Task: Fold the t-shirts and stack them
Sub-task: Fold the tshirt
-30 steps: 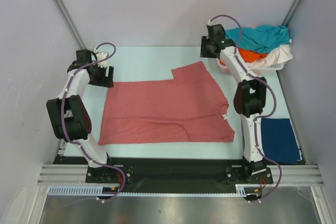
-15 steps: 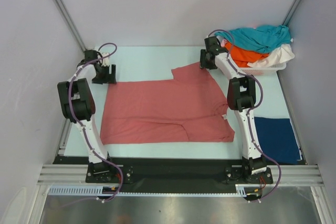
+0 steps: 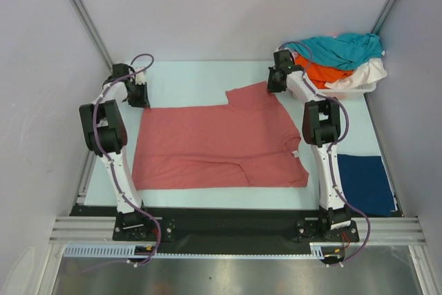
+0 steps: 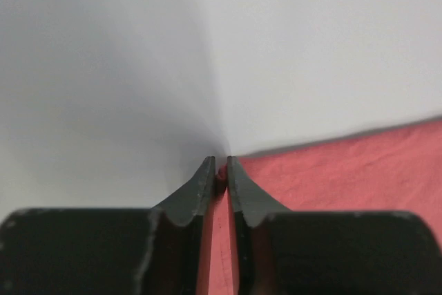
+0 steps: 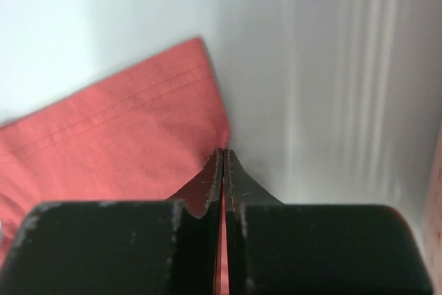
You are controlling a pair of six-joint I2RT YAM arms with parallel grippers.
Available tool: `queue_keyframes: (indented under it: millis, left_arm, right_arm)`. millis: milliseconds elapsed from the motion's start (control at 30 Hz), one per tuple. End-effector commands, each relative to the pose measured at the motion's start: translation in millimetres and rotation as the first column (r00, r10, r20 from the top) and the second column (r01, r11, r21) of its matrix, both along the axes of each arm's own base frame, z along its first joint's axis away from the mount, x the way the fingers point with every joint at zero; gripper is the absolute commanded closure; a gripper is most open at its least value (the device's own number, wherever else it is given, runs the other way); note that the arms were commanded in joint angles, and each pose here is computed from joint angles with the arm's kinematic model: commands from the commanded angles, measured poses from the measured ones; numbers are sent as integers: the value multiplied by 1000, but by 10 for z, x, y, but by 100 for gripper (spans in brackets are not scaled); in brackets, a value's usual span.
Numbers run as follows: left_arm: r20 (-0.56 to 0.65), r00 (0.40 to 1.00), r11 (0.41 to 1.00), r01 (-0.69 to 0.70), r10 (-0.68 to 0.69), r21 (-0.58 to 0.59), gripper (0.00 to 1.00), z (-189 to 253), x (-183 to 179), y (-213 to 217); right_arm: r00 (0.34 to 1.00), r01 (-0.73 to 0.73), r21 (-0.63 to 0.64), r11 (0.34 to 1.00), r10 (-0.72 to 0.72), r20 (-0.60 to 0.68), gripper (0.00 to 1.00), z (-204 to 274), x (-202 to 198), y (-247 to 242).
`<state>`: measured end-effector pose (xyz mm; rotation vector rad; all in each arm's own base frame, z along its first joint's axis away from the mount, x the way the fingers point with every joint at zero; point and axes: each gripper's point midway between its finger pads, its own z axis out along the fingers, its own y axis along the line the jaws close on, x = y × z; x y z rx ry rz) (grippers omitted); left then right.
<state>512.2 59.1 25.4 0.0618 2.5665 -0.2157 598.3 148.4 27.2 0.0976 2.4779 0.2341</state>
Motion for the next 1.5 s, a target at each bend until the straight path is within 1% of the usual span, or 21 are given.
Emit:
queue_keyframes:
  millis: [0,67,133,200,233,267,300,333,500,533,567,633,667,733,767,867,900,1000,1200,1333,1467]
  left_arm:
    - [46,994,991,103,-99,-84,87,142,0,-218]
    - [49,992,990,120,-116,-78,100,144,-46,-228]
    - [91,986,986,150,-143,-73,100,313,-50,-257]
    - [109,982,985,163,-156,-60,100,379,-96,-263]
    - [143,976,984,172,-164,-44,100,550,-99,-263]
    - [143,975,983,179,-172,-37,100,590,-139,-264]
    - [156,970,981,193,-189,-16,100,661,-164,-261]
    - [185,964,981,194,-193,16,100,824,-183,-229]
    - [219,937,961,255,-273,107,99,1049,-484,-223]
    - [221,933,957,264,-285,120,100,1082,-546,-227]
    - [206,933,953,272,-296,134,100,1068,-685,-224]
    - [193,928,942,290,-320,166,100,1042,-832,-180]
    - [185,932,944,283,-313,171,100,1016,-970,-135]
    - [174,924,933,309,-340,184,100,989,-1095,-119]
    - [164,917,924,330,-363,195,100,982,-1202,-112]
    - [136,909,909,362,-394,208,100,900,-1381,-129]
    - [138,902,898,374,-410,231,100,923,-1417,-113]
    - [106,894,882,401,-436,246,100,820,-1543,-97]
    - [71,891,870,416,-448,264,100,709,-1632,-45]
    - [69,882,857,431,-466,282,100,739,-1653,-37]
    - [69,875,843,436,-479,315,100,755,-1649,8]
  right_arm:
    - [999,-30,51,998,31,-23,100,223,-177,116]
    - [999,-38,62,997,39,-6,100,334,-184,140]
    - [999,-50,80,996,49,17,100,519,-213,180]
    - [997,-63,87,994,60,39,100,707,-272,204]
    - [997,-68,85,994,64,51,100,777,-295,214]
    - [996,-74,83,994,69,62,100,845,-320,229]
    - [995,-77,64,995,73,62,100,856,-383,225]
    - [993,-80,66,995,74,96,100,1066,-425,224]
    - [989,-79,61,995,71,129,100,1363,-794,143]
    - [994,-74,51,996,70,82,100,1200,-976,103]
    - [992,-71,57,996,64,111,100,1379,-1076,78]
    - [993,-74,57,996,68,96,100,1361,-1296,63]
    - [995,-71,54,996,67,74,100,1315,-1519,14]
    - [997,-63,51,997,60,57,100,1272,-1727,-34]
    - [998,-51,52,997,50,38,100,1220,-1935,-92]
    - [999,-27,58,998,26,18,100,1138,-2278,-190]
    - [1000,-24,64,998,23,16,100,1115,-2358,-202]
    - [1000,1,96,995,0,-9,100,985,-2604,-224]
    - [997,40,89,995,-34,-65,100,733,-2865,-308]
    - [997,42,72,997,-37,-68,100,768,-2904,-349]
    - [994,54,59,997,-48,-100,100,719,-2999,-386]
